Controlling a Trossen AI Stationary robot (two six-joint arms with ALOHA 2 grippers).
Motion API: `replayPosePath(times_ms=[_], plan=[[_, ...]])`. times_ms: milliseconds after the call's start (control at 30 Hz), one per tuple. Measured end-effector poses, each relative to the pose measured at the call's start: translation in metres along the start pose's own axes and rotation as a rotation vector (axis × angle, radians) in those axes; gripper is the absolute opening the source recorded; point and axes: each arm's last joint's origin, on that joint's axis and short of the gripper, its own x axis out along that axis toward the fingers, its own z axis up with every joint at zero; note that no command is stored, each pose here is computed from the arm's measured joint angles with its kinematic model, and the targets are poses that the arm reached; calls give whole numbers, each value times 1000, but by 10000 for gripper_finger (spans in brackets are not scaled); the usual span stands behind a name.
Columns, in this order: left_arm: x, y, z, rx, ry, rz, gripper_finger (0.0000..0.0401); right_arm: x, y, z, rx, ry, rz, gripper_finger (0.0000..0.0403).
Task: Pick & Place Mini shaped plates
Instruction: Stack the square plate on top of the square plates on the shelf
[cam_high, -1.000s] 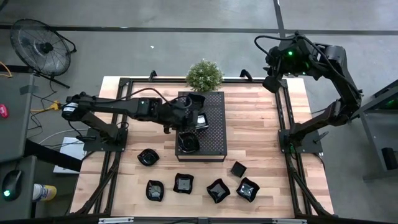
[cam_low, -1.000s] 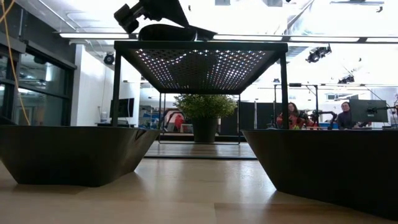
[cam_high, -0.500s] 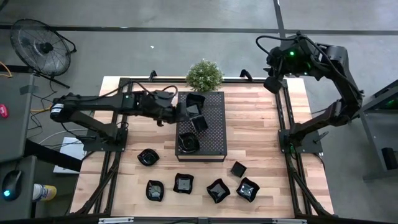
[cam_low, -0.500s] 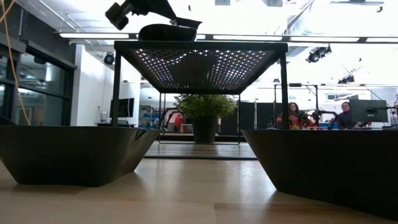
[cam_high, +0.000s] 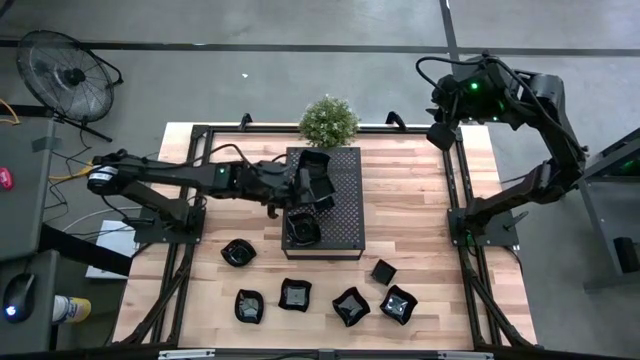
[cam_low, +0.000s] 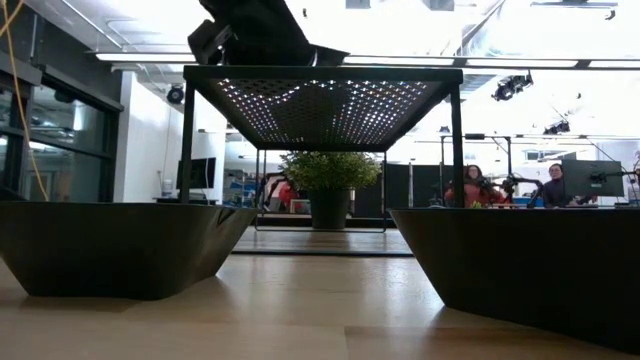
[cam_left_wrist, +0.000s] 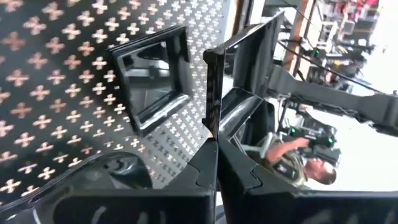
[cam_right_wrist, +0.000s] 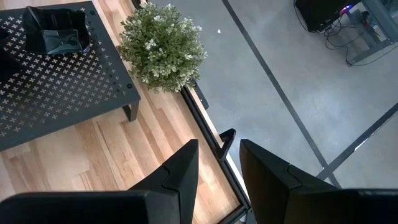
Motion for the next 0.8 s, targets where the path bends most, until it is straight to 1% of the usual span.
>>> replayPosePath(times_ms=[133, 300, 633, 800], plan=[[-1, 3, -9, -39, 10, 16, 0, 0, 0, 0, 0, -4, -2, 113], [-2, 5, -19, -69, -39, 5, 0, 0, 0, 0, -2, -5, -2, 113], [-2, 7, -19, -88, -45, 16, 0, 0, 0, 1, -2, -12, 1, 113], [7, 10, -21, -94, -23, 42, 0, 0, 0, 1, -2, -13, 4, 113]])
